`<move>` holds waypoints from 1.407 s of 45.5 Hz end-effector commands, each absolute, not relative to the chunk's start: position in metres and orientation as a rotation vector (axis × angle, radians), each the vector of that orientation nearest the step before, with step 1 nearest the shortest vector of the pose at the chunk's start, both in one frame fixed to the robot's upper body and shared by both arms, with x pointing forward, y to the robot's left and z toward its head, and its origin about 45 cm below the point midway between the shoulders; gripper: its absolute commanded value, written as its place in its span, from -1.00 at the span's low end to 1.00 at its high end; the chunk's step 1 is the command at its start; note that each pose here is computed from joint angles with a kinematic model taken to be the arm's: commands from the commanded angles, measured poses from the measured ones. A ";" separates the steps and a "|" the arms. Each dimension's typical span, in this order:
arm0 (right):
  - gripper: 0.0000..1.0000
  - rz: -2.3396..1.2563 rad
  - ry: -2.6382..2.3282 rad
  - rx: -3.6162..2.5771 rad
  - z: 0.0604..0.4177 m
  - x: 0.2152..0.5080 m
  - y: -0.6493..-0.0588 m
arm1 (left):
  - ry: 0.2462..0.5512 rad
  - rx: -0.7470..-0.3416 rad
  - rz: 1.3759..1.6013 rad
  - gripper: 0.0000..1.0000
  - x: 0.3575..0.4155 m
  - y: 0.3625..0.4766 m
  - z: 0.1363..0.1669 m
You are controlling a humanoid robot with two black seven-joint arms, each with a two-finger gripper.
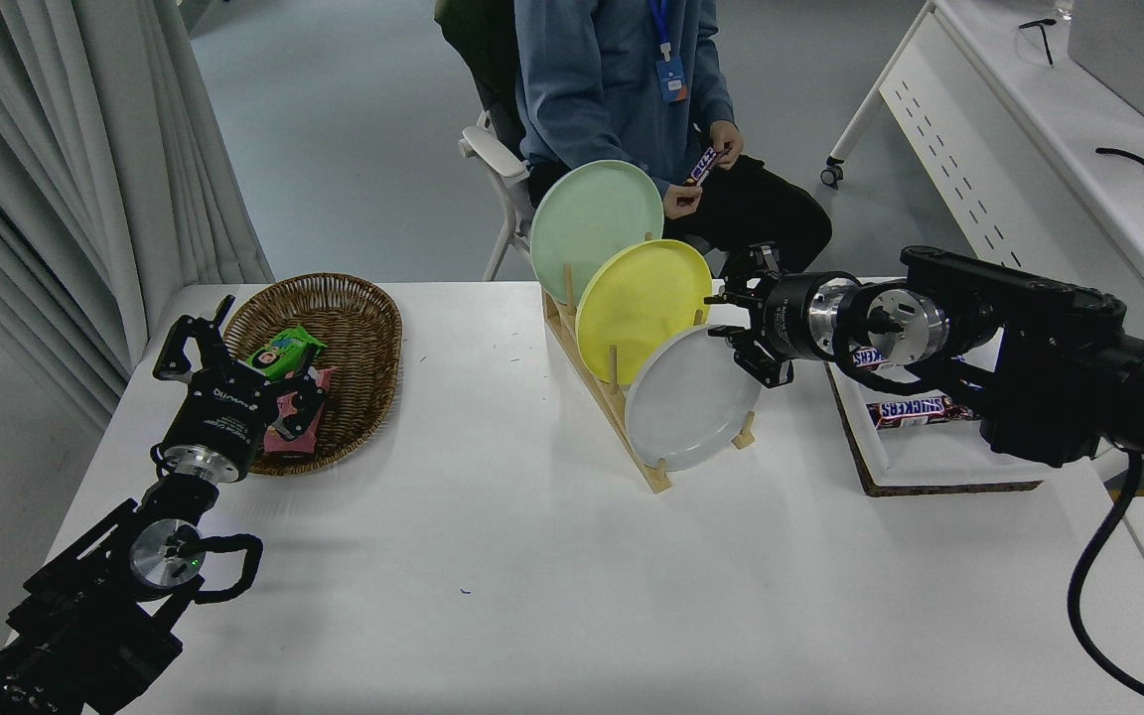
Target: Place the plate on the table
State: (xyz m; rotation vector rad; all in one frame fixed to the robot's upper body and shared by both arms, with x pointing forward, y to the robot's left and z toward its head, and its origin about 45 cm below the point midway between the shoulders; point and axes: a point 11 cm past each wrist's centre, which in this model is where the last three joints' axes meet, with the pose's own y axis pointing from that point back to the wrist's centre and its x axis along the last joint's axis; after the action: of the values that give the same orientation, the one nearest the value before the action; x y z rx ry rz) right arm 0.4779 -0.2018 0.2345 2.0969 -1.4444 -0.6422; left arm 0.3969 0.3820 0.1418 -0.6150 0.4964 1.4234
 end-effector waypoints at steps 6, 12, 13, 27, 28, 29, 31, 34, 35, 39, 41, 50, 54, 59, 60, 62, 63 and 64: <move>-0.51 -0.641 -1.446 2.096 0.234 0.478 -0.202 | 0.496 -0.616 1.423 1.00 0.3969 0.382 0.1419; -0.51 -0.640 -1.445 2.094 0.234 0.478 -0.202 | 0.496 -0.616 1.423 1.00 0.3969 0.382 0.1419; -0.51 -0.641 -1.447 2.092 0.233 0.478 -0.203 | 0.497 -0.614 1.423 1.00 0.3969 0.382 0.1417; -0.48 -0.632 -1.430 2.092 0.228 0.476 -0.201 | 0.496 -0.616 1.423 1.00 0.3969 0.382 0.1419; -0.48 -0.630 -1.429 2.092 0.228 0.476 -0.201 | 0.496 -0.616 1.423 1.00 0.3969 0.382 0.1419; -0.48 -0.630 -1.429 2.091 0.228 0.476 -0.201 | 0.497 -0.614 1.423 1.00 0.3969 0.382 0.1417; -0.48 -0.627 -1.423 2.090 0.226 0.475 -0.201 | 0.496 -0.616 1.423 1.00 0.3969 0.382 0.1419; -0.48 -0.616 -1.412 2.090 0.224 0.474 -0.201 | 0.496 -0.616 1.423 1.00 0.3969 0.382 0.1419; -0.48 -0.611 -1.409 2.090 0.224 0.474 -0.201 | 0.497 -0.614 1.423 1.00 0.3969 0.382 0.1417; -0.48 -0.608 -1.403 2.094 0.224 0.474 -0.201 | 0.497 -0.614 1.423 1.00 0.3969 0.382 0.1417; -0.48 -0.607 -1.399 2.098 0.224 0.474 -0.199 | 0.497 -0.615 1.425 1.00 0.3968 0.382 0.1416; -0.47 -0.606 -1.367 2.126 0.226 0.473 -0.195 | 0.496 -0.616 1.423 1.00 0.3969 0.382 0.1419; -0.47 -0.607 -1.352 2.143 0.227 0.473 -0.192 | 0.497 -0.614 1.423 1.00 0.3969 0.382 0.1417; -0.46 -0.607 -1.341 2.148 0.226 0.472 -0.188 | 0.496 -0.616 1.423 1.00 0.3969 0.382 0.1419; -0.46 -0.607 -1.341 2.148 0.226 0.472 -0.188 | 0.496 -0.616 1.423 1.00 0.3969 0.382 0.1419; -0.47 -0.605 -1.338 2.147 0.226 0.472 -0.188 | 0.497 -0.615 1.425 1.00 0.3968 0.382 0.1416; -0.46 -0.607 -1.340 2.146 0.226 0.472 -0.188 | 0.497 -0.615 1.425 1.00 0.3968 0.382 0.1416; -0.47 -0.605 -1.340 2.146 0.226 0.472 -0.188 | 0.495 -0.616 1.422 1.00 0.3974 0.382 0.1425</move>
State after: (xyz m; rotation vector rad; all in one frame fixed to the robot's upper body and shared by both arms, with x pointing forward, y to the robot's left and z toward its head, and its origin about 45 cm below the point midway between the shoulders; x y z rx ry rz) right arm 0.4730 -0.1919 0.2262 2.1346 -1.3574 -0.6081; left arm 0.3969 0.3820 0.1418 -0.6152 0.4963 1.4234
